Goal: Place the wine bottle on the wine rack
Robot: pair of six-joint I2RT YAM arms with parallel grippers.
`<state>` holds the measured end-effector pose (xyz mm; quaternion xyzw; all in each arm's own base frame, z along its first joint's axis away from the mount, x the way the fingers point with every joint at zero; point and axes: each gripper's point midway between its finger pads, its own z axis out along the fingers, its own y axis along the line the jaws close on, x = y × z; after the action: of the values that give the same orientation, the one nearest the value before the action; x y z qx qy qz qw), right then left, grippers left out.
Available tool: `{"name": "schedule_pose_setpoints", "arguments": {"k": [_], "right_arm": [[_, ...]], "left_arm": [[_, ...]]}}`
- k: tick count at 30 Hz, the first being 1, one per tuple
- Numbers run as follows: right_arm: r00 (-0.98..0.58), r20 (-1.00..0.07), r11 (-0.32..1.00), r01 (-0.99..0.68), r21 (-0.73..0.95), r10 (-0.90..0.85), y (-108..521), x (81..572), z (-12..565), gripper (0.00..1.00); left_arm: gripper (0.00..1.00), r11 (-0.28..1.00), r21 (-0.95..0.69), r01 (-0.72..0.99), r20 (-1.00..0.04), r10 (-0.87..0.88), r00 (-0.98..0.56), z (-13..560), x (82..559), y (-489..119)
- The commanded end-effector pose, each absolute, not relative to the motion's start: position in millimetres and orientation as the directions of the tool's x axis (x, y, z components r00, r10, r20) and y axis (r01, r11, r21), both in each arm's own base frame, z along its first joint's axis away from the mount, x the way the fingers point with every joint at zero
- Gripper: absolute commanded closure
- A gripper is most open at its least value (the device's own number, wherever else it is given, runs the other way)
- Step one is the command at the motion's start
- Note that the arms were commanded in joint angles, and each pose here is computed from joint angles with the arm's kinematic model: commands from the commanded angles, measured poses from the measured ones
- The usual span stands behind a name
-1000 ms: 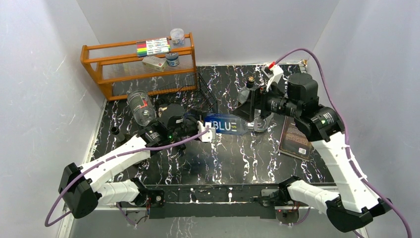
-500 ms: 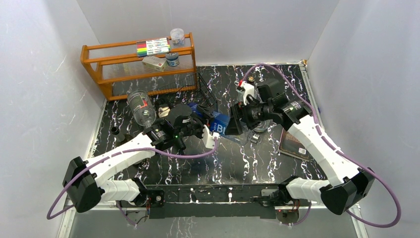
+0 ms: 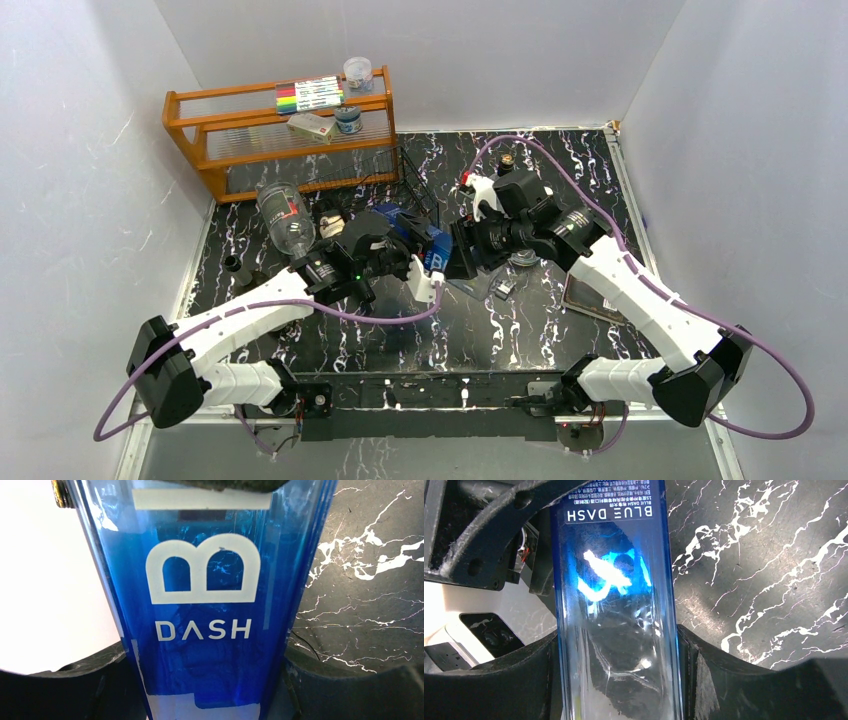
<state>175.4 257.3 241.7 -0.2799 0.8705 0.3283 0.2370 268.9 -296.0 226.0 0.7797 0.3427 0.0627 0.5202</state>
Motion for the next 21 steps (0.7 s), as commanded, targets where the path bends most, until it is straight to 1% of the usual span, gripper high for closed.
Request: {"name": "schedule_pose_setpoints", "arguments": {"k": [1, 2, 3, 5, 7, 8, 9, 15, 21], "right_arm": [[-0.700, -0.649, 0.630, -0.654, 0.418, -0.297, 261, 185, 253, 0.89], [-0.697, -0.653, 0.628, -0.657, 0.417, -0.296, 262, 185, 254, 0.98], [-0.694, -0.658, 0.628, -0.658, 0.416, -0.291, 262, 186, 255, 1.00], [-0.687, -0.670, 0.629, -0.660, 0.411, -0.282, 262, 187, 257, 1.00], [-0.677, -0.685, 0.631, -0.662, 0.404, -0.271, 261, 189, 259, 1.00], [-0.672, -0.693, 0.636, -0.660, 0.400, -0.262, 260, 189, 260, 1.00], [-0.666, -0.702, 0.638, -0.660, 0.396, -0.252, 259, 190, 262, 1.00], [-0.636, -0.742, 0.673, -0.646, 0.362, -0.212, 247, 193, 264, 1.00], [-0.640, -0.737, 0.684, -0.639, 0.353, -0.218, 243, 192, 256, 1.00]], "left_arm": [[0.81, 0.051, 0.952, 0.302, -0.284, 0.517, 0.808, 337, 273, -309], [0.74, 0.061, 0.947, 0.314, -0.299, 0.516, 0.803, 337, 273, -309], [0.63, 0.072, 0.943, 0.325, -0.314, 0.519, 0.795, 338, 273, -308], [0.43, 0.101, 0.927, 0.362, -0.360, 0.518, 0.776, 337, 271, -305], [0.27, 0.141, 0.907, 0.398, -0.410, 0.516, 0.752, 334, 269, -301], [0.11, 0.162, 0.900, 0.404, -0.426, 0.519, 0.742, 333, 269, -299], [0.02, 0.174, 0.895, 0.411, -0.437, 0.528, 0.728, 330, 270, -296], [0.02, 0.249, 0.847, 0.470, -0.513, 0.615, 0.599, 313, 276, -270], [0.02, 0.328, 0.792, 0.514, -0.597, 0.589, 0.544, 307, 255, -245]]}}
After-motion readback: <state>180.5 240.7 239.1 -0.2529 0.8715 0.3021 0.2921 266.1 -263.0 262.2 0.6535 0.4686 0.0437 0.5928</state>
